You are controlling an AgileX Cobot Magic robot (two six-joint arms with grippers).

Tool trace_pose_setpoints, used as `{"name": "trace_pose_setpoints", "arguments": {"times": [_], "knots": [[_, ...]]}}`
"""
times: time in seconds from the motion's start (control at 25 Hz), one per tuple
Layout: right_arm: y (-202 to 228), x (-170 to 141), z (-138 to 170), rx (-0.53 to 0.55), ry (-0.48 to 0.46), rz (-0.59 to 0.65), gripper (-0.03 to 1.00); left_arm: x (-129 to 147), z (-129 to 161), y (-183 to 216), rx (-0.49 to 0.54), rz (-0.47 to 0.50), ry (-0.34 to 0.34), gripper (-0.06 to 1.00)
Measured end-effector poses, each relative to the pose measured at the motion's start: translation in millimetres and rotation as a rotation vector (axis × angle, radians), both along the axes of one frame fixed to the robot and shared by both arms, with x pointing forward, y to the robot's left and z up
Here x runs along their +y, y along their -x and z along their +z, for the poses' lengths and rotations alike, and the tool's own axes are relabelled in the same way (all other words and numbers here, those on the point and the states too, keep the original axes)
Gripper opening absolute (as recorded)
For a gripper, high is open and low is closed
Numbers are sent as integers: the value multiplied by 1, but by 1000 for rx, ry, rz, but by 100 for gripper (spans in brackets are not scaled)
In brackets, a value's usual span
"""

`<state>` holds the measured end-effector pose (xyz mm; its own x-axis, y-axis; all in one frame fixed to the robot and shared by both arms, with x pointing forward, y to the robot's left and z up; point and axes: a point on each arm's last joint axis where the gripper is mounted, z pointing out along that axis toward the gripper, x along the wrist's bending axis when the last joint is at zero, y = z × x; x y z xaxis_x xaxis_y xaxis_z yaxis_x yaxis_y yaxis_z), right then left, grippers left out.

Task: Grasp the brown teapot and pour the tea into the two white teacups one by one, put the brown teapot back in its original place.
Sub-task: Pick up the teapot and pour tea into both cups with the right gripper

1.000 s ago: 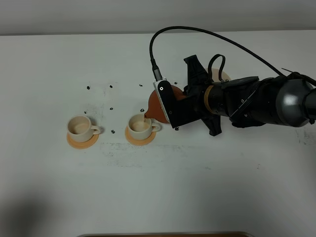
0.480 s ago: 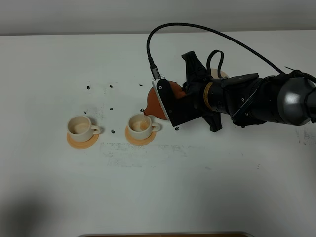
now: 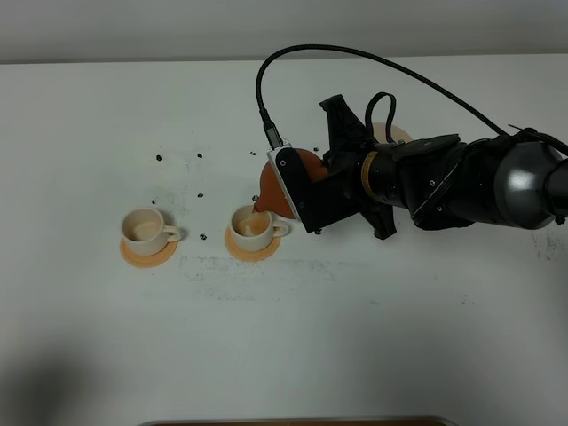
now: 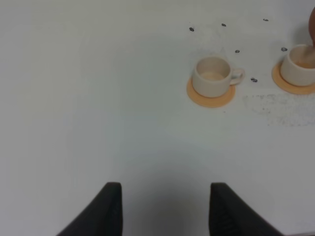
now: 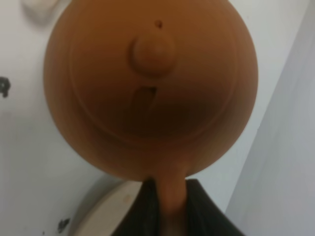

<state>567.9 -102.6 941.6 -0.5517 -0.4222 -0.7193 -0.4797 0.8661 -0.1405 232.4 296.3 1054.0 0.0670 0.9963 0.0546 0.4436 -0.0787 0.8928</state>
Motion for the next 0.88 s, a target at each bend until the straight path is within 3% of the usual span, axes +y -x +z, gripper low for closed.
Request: {"name": "trace_pose_setpoints", "arguments": {"times": [0.88], "knots": [[-1, -1, 1, -38, 62, 38, 12, 0, 0, 0, 0, 0, 0, 43]]}}
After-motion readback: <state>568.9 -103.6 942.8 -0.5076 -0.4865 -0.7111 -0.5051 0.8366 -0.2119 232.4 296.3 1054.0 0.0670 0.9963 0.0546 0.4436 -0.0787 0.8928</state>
